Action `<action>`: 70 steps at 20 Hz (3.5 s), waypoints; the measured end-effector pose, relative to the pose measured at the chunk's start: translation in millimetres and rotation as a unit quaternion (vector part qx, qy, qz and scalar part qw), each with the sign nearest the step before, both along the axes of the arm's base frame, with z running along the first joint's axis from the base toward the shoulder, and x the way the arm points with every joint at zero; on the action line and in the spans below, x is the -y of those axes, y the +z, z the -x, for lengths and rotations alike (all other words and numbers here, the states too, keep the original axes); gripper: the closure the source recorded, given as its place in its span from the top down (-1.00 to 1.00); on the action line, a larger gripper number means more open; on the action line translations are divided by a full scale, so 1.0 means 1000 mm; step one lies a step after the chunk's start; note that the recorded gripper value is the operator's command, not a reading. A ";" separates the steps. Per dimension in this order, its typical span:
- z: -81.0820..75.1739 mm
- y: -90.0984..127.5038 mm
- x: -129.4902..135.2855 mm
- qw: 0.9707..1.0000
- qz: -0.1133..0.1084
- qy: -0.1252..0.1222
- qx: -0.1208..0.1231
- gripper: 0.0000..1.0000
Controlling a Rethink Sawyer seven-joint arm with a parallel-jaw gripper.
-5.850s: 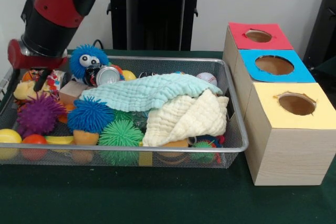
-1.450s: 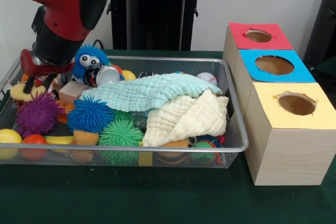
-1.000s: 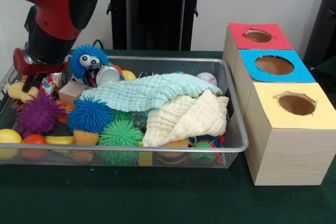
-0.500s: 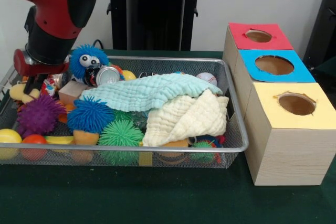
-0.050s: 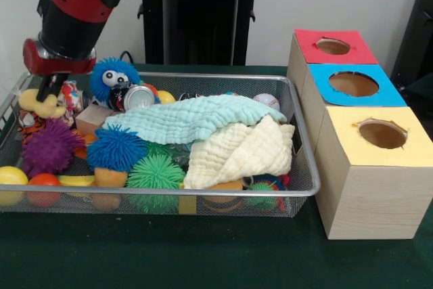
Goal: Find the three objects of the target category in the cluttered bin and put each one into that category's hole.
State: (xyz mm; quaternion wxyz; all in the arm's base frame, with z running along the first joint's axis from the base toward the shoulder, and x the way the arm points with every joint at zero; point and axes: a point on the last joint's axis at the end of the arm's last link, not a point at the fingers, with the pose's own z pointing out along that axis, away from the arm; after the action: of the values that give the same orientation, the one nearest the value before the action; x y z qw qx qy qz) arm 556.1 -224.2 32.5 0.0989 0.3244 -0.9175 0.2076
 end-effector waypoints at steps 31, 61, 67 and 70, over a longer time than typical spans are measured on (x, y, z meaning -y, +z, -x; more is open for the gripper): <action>-0.045 0.124 -0.178 0.970 -0.202 -0.100 0.095 -1.00; -0.012 0.153 -0.334 0.892 -0.437 -0.108 0.049 -1.00; -0.003 0.148 -0.358 0.886 -0.454 -0.093 0.032 -1.00; 0.004 0.138 -0.373 0.881 -0.463 -0.091 0.027 -1.00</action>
State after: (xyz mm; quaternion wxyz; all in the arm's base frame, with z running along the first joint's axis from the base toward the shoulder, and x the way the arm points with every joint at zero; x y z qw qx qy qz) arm 552.5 148.5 170.7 -0.0687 0.2426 -0.9368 -0.2427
